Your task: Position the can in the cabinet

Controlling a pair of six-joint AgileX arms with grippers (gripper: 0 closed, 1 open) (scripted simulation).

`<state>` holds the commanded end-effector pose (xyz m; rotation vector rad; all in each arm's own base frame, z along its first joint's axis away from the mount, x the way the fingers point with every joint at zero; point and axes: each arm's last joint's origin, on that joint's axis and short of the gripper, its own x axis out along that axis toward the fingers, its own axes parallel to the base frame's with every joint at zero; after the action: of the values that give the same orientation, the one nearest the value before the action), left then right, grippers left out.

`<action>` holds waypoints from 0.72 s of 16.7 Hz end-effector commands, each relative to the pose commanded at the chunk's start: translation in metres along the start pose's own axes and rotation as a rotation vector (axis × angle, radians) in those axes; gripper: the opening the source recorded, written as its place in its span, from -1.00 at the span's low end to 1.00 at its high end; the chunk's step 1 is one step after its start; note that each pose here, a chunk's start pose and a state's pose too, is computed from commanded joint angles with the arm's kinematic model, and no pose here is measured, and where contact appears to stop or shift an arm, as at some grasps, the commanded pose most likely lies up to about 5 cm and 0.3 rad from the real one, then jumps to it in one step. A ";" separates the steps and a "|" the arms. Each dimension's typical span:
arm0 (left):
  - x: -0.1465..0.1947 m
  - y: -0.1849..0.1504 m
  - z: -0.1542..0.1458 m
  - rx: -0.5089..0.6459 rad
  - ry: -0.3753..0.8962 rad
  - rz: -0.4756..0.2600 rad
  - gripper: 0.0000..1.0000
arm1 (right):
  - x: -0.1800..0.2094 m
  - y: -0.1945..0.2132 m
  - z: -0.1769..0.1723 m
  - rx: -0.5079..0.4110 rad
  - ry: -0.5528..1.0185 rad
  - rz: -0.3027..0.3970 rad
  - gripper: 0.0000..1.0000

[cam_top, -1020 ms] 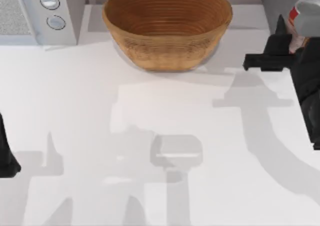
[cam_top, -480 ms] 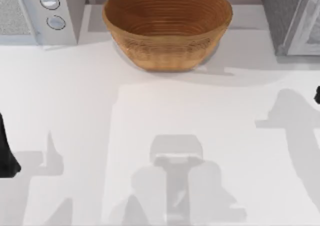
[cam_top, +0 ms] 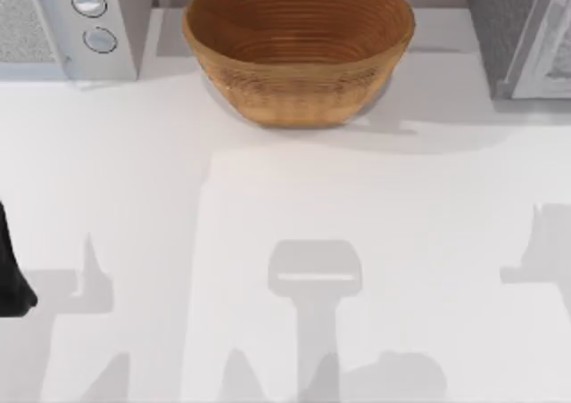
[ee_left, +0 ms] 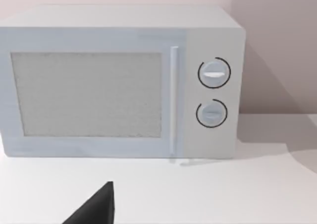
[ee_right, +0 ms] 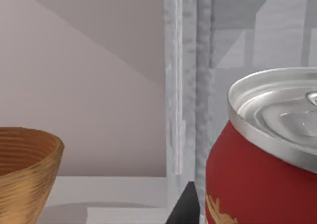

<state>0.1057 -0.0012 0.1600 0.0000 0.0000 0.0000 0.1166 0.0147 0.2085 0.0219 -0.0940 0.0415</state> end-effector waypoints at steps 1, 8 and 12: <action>0.000 0.000 0.000 0.000 0.000 0.000 1.00 | -0.005 -0.004 -0.008 -0.005 0.010 -0.002 -1.00; 0.000 0.000 0.000 0.000 0.000 0.000 1.00 | -0.016 -0.016 -0.047 -0.022 0.094 -0.042 -1.00; 0.000 0.000 0.000 0.000 0.000 0.000 1.00 | -0.016 -0.016 -0.047 -0.020 0.095 -0.040 -1.00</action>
<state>0.1057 -0.0012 0.1600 0.0000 0.0000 0.0000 0.1059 -0.0009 0.1603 0.0017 0.0013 0.0016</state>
